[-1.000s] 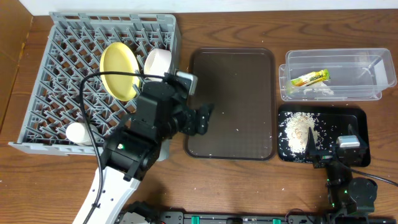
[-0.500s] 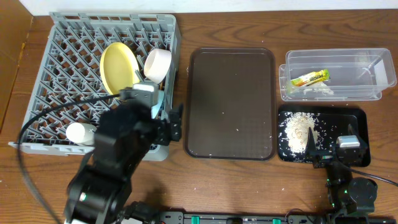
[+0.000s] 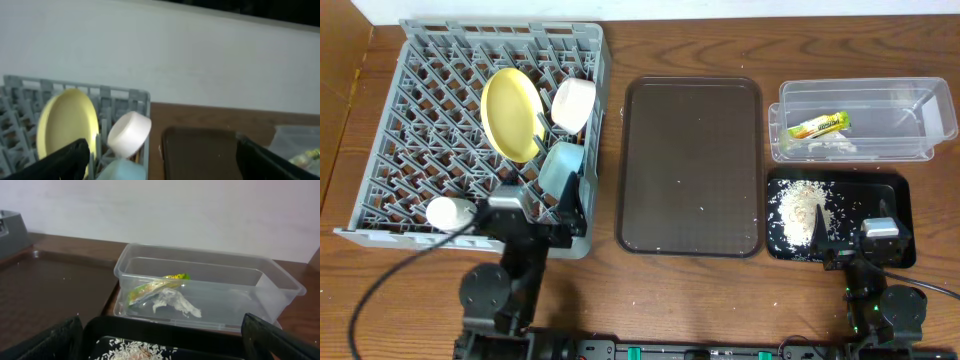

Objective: Sort waste into correct bins and load items into the dishwasher

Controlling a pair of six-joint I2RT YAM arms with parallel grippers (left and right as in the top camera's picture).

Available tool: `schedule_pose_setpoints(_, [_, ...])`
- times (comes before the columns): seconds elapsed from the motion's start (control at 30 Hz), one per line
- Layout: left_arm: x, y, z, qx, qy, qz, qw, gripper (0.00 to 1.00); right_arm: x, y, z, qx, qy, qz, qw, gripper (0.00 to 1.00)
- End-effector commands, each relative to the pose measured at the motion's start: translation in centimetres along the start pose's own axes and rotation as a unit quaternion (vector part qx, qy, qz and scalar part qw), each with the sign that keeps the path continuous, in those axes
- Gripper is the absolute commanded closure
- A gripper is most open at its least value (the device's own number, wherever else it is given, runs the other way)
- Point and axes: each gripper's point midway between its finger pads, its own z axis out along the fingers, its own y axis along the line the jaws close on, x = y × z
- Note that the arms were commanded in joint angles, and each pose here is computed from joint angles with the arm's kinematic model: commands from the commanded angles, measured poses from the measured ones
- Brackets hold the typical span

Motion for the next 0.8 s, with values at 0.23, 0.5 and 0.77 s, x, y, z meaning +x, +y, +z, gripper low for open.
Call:
schedule_pose_setpoints(0.23, [8.8,1.0,-0.1,0.014,0.016,0.005,1.000,0.06,0.1,-0.2,0.0,0.003,0.002,0.007,1.000,0.01])
schedule_pose_setpoints(0.5, [12.2,1.6,0.1,0.013,0.024,0.005,1.000,0.06,0.1,-0.2,0.0,0.003,0.002,0.007,1.000,0.01])
schedule_pose_setpoints(0.77, [14.0,1.8,0.0,0.007,0.060,0.003,0.998,0.06,0.1,-0.2,0.0,0.003,0.002,0.007,1.000,0.01])
